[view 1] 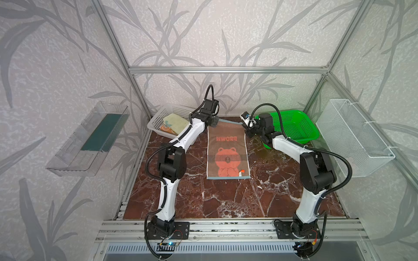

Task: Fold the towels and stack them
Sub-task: 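Lower the towel onto the table with both grippers, folding it over itself, then grasp the towel's far edge with both grippers, then fold the towel's far edge toward the robot with both grippers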

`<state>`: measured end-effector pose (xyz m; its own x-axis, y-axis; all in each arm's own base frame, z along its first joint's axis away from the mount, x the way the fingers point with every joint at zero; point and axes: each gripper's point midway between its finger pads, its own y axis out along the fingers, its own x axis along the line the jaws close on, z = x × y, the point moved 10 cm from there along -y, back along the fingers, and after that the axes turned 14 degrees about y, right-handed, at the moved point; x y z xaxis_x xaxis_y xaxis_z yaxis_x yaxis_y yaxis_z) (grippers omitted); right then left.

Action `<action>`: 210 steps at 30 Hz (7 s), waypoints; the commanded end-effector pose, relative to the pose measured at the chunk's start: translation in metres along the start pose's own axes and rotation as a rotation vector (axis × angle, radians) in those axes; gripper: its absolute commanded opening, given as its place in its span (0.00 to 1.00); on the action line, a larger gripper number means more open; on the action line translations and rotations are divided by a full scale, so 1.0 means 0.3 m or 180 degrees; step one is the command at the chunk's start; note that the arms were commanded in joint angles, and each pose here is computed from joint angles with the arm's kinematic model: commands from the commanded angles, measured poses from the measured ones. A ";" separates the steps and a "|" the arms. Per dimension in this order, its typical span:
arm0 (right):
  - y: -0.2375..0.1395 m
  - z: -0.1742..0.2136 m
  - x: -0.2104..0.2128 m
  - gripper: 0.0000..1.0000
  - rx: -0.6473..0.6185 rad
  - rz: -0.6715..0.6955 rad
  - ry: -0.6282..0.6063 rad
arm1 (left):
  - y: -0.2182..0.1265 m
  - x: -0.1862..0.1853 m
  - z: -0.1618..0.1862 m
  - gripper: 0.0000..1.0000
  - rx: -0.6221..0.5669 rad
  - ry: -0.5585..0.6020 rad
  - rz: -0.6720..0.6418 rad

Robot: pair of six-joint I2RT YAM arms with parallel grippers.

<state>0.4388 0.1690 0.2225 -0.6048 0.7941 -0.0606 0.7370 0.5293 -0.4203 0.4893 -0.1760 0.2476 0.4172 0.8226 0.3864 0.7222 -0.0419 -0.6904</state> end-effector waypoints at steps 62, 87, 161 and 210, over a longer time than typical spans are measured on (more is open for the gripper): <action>-0.310 0.462 0.301 0.06 0.2456 -0.0823 0.1684 | -0.282 -0.391 0.583 0.00 0.1174 -0.0295 0.0709; -0.434 0.342 0.357 0.37 0.2296 -0.1012 0.1612 | -0.426 -0.363 0.625 0.65 0.0783 -0.0532 0.0647; 0.191 0.372 0.018 0.29 0.2999 -0.0162 0.0501 | 0.246 -0.275 0.329 0.44 0.1664 0.1422 0.1035; -0.074 0.196 0.112 0.00 0.0958 -0.0521 -0.0184 | -0.040 -0.126 0.283 0.00 0.0514 0.0648 -0.0273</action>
<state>0.3921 0.1677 0.1648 -0.7097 0.7040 -0.0275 0.5116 0.4881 -0.7071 0.4207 -0.1700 0.1748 0.5466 0.6674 0.5058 0.6233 0.0792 -0.7780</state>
